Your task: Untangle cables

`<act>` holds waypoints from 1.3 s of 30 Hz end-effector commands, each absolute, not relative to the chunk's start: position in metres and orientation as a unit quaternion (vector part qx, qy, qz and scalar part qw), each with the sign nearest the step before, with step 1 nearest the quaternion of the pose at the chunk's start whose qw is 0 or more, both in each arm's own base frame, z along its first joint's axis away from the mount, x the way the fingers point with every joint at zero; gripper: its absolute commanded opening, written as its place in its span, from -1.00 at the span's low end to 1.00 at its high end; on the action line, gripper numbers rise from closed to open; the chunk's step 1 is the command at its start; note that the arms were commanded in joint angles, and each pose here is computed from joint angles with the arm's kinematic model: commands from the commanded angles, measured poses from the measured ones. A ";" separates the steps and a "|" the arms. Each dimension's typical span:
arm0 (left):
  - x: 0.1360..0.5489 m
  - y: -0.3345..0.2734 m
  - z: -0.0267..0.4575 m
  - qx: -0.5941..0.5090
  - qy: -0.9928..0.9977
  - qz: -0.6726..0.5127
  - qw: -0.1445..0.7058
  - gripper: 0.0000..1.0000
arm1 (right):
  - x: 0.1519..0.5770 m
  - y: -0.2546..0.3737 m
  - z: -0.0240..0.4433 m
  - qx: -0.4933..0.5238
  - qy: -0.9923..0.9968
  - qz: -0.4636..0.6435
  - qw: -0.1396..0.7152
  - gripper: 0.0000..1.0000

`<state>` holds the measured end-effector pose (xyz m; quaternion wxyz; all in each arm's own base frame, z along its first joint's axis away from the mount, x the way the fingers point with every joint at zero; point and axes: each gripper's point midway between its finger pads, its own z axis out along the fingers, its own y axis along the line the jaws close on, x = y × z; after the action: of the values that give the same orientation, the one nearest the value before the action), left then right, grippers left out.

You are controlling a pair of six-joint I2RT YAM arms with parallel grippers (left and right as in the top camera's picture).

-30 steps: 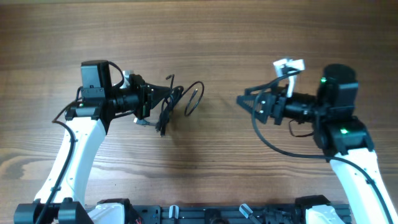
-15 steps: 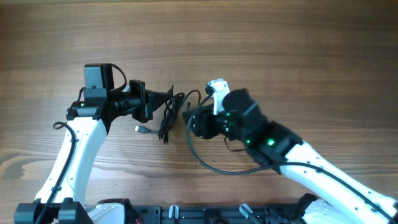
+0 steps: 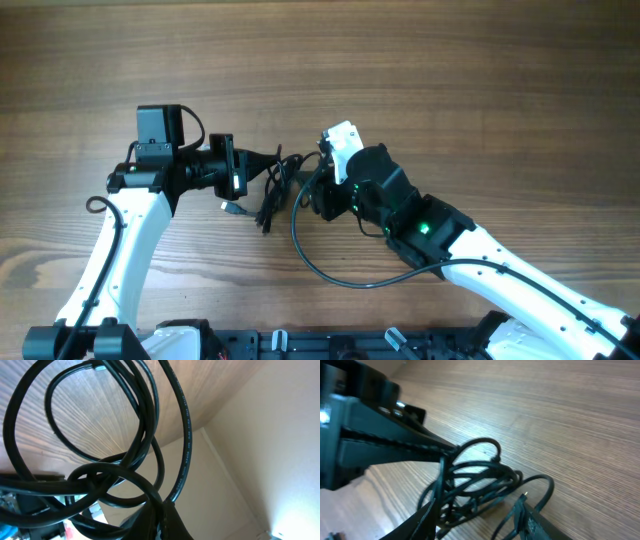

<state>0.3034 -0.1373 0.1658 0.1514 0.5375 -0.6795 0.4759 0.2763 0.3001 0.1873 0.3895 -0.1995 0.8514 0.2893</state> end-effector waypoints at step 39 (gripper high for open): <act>0.301 -0.089 0.113 0.567 -0.754 0.330 0.023 -0.92 | 0.239 0.292 0.267 -0.228 0.790 0.406 0.398 -0.91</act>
<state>0.2791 -0.1459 0.1614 0.1632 0.5200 -0.7107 0.4448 0.2417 0.3064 0.1944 0.3450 -0.2283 0.8451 0.3387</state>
